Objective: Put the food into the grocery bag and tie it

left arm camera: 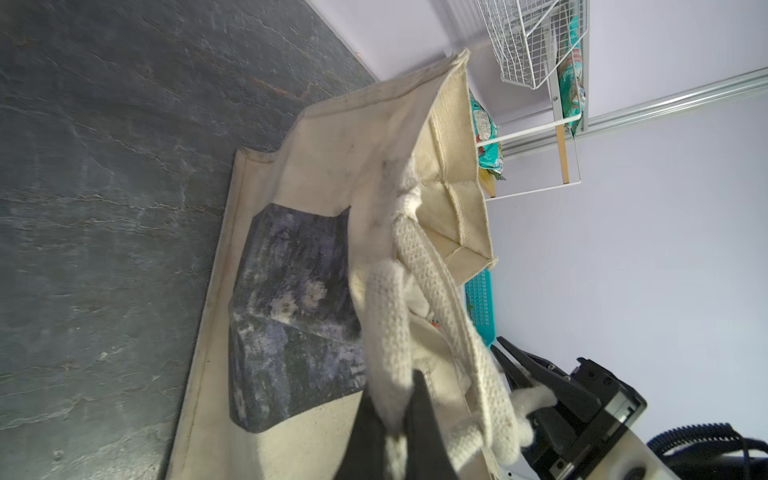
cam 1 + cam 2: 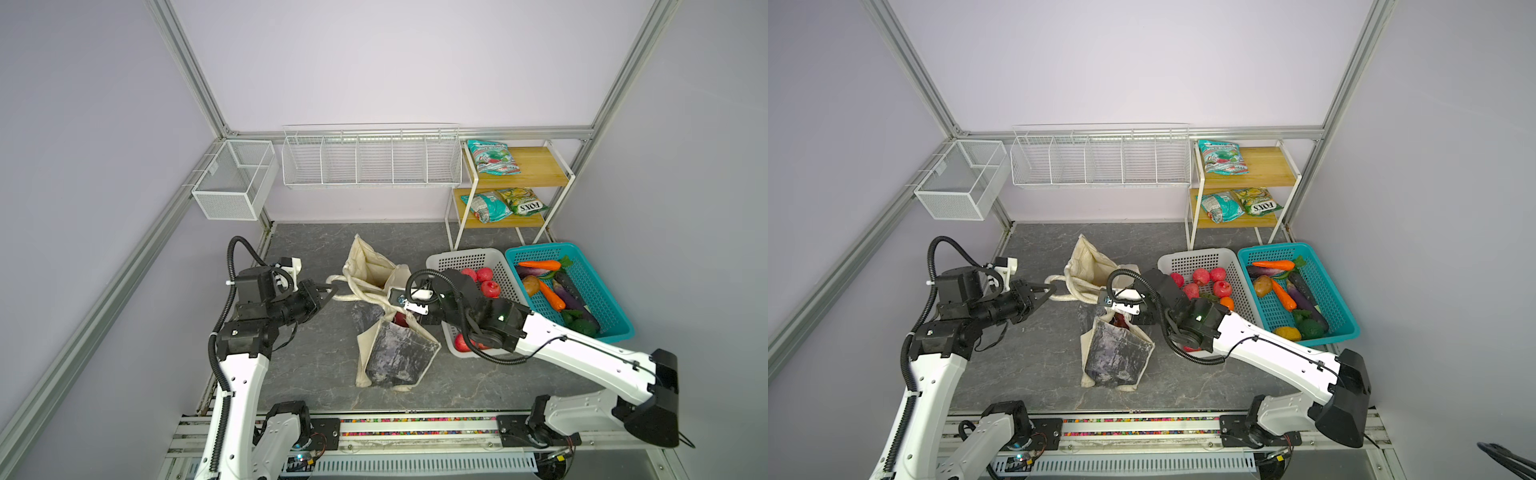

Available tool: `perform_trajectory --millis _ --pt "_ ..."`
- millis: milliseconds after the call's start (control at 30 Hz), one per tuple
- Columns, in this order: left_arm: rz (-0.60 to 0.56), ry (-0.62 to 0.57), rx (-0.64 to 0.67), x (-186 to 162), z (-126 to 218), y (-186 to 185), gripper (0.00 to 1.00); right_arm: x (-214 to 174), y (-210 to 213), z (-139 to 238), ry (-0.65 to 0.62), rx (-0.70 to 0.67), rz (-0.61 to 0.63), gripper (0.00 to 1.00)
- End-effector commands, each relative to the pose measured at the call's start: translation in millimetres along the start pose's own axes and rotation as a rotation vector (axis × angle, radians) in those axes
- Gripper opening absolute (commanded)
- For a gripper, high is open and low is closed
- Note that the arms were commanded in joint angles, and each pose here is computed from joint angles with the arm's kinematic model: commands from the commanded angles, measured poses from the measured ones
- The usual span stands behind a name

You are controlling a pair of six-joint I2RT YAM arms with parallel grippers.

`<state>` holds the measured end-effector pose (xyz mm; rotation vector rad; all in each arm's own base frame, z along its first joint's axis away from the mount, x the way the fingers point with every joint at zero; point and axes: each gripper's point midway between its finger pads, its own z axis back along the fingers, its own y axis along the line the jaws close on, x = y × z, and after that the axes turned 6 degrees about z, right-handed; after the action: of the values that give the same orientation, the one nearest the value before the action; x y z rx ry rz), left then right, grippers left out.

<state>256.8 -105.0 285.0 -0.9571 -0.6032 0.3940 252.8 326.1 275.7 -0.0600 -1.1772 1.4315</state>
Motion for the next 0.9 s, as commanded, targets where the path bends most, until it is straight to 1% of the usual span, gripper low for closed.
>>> perform_trajectory --millis 0,233,433,633,767,800,867 --pt "-0.009 -0.169 0.186 32 12 28 0.00 -25 -25 16 0.021 -0.079 -0.243 0.07" --pt "0.012 -0.269 0.272 55 19 41 0.00 -75 -39 18 0.072 -0.147 -0.543 0.07" --pt "0.088 -0.394 0.309 87 44 60 0.00 -129 -46 25 0.174 -0.248 -0.757 0.07" --pt "0.190 -0.537 0.352 125 76 92 0.00 -178 -43 33 0.313 -0.346 -0.881 0.07" --pt "0.245 -0.566 0.353 143 79 111 0.00 -200 -43 40 0.381 -0.402 -0.911 0.07" --pt "0.256 -0.572 0.353 148 80 114 0.00 -212 -35 41 0.421 -0.402 -0.911 0.07" --pt "0.267 -0.588 0.353 156 84 118 0.00 -223 -32 45 0.460 -0.417 -0.917 0.07"
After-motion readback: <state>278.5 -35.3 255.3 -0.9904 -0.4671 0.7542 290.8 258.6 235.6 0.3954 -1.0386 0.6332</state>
